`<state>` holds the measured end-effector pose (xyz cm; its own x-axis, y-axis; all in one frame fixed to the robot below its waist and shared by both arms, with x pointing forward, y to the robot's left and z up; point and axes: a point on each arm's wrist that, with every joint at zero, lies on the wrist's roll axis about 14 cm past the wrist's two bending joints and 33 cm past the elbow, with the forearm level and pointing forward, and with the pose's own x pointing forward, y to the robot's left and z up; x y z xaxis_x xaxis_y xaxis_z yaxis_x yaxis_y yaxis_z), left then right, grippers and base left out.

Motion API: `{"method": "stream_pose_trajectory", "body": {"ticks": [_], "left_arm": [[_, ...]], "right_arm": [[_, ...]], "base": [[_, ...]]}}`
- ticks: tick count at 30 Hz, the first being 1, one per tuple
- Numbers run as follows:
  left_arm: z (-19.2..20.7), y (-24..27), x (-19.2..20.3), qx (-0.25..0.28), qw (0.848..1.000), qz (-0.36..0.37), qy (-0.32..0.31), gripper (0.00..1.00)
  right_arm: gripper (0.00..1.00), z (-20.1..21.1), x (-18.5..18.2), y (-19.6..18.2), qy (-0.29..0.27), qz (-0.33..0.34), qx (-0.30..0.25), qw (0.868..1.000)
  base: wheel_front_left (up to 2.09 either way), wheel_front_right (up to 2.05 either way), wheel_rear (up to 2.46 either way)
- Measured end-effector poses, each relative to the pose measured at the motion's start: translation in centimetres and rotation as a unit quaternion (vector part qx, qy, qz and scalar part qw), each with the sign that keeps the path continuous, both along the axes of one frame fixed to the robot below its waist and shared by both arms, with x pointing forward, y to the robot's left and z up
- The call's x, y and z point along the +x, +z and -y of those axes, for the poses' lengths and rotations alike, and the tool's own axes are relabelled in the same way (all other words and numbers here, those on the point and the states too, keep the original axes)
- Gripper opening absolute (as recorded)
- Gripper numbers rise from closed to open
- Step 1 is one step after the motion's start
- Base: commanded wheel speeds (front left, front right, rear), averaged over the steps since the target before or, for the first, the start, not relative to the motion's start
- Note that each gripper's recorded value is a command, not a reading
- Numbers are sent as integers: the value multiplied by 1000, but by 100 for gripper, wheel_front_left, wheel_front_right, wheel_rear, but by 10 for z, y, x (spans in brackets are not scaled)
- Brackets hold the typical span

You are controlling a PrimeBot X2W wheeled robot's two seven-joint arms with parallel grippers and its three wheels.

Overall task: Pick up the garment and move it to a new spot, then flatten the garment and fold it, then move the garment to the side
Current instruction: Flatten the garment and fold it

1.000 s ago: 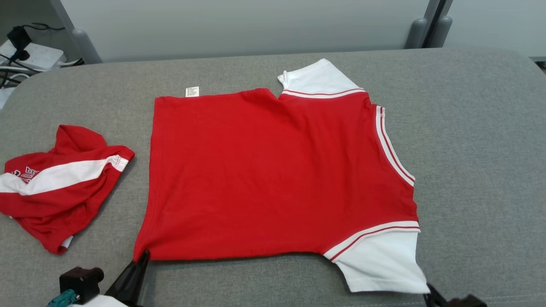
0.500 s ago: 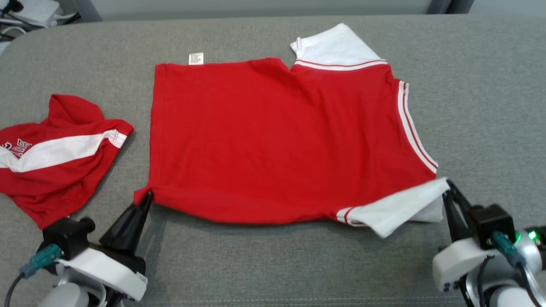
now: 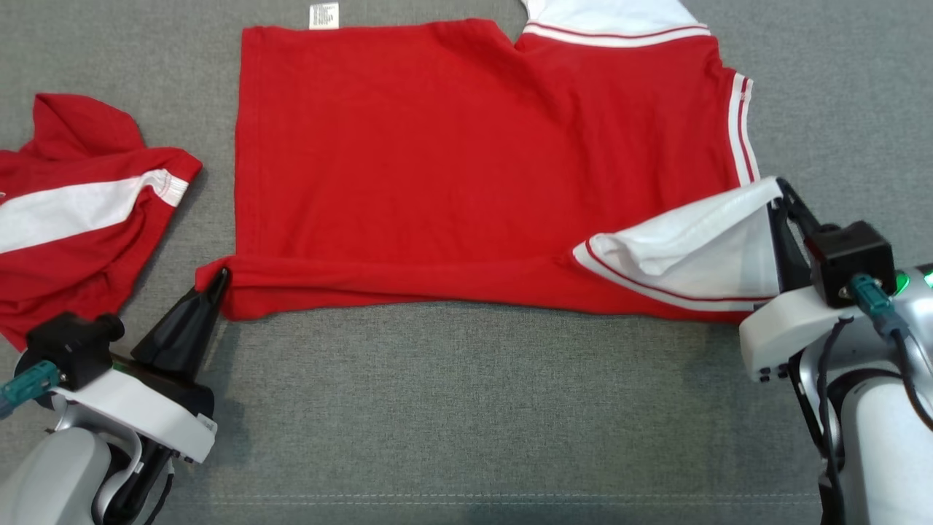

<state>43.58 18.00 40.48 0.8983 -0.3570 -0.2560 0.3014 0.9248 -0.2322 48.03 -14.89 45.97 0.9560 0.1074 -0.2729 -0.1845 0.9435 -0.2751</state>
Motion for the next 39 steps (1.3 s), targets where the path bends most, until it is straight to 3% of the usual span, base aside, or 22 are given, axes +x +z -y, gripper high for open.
{"method": "stream_pose_trajectory", "body": {"ticks": [14, 36, 37, 38, 39], "left_arm": [[2, -15, 20, 6, 1000, -9, -24, 0], [13, -6, 31, -6, 999, 11, -41, 0], [13, -7, 31, -6, 999, 10, -42, 13], [14, -7, 31, -7, 999, 10, -43, 44], [15, -5, 32, -9, 999, 13, -44, 100]], "right_arm": [[0, -5, 44, 0, 2, 14, -1, 1000], [0, -17, 80, 0, 9, 13, -26, 1000], [16, -17, 80, -2, 9, 10, -23, 1000], [44, -17, 80, -4, 8, 7, -21, 1000], [81, -16, 80, -6, 6, 4, -20, 1000]], "base": [[0, 0, 0], [0, 0, 0], [0, 0, 0], [0, 0, 0], [0, 0, 0]]}}
